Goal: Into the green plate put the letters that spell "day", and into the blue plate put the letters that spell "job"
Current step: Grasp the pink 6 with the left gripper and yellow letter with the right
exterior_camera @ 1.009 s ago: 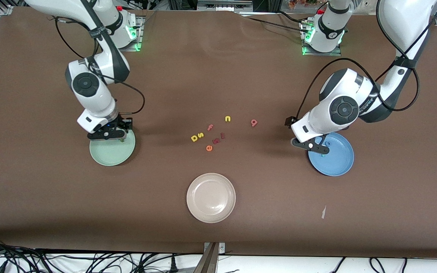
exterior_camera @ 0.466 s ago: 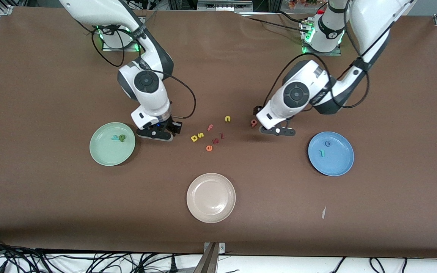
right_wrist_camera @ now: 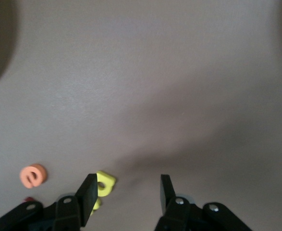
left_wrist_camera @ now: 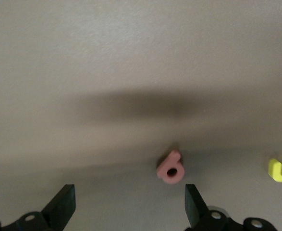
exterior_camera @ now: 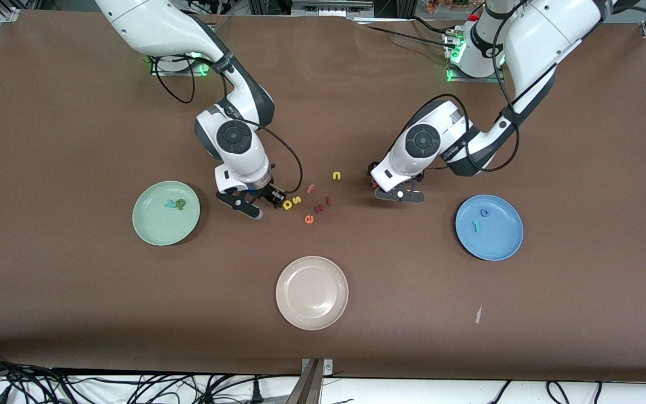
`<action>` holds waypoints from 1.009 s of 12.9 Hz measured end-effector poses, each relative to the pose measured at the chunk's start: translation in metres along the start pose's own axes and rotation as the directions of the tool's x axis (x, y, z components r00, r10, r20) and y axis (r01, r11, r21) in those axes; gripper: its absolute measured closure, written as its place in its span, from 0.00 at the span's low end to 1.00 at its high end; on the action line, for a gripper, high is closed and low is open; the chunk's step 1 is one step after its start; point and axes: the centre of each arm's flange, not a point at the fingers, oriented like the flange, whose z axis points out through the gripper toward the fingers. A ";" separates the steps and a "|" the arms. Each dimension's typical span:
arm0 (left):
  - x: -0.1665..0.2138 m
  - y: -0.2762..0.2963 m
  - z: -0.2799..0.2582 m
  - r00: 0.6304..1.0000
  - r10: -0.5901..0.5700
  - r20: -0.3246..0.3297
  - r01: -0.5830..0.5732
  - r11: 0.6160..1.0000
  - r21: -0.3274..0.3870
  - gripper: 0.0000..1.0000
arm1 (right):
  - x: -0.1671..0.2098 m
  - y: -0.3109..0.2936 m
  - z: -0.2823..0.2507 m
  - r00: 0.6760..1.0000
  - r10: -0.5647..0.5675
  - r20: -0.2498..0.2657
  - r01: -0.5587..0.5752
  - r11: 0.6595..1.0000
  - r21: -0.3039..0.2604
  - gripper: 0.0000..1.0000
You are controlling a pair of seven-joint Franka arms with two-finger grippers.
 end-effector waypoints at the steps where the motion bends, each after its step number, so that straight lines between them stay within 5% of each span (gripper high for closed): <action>1: -0.002 0.007 0.012 0.999 0.036 -0.018 -0.036 0.999 0.013 0.00 | -0.007 -0.006 0.005 1.000 0.022 -0.001 -0.022 1.000 -0.002 0.39; 8: -0.009 0.030 0.031 0.993 0.111 -0.026 -0.110 0.994 0.023 0.06 | -0.033 -0.016 0.049 0.998 0.060 -0.019 -0.060 0.998 0.006 0.39; 12: -0.008 0.029 0.032 0.993 0.115 -0.030 -0.114 0.993 0.026 0.53 | -0.032 -0.018 0.052 0.998 0.057 -0.026 -0.057 0.998 0.004 0.42; 13: -0.007 0.030 0.031 0.993 0.114 -0.032 -0.113 0.993 0.026 0.64 | -0.032 -0.018 0.051 0.998 0.057 -0.028 -0.057 0.998 0.004 0.50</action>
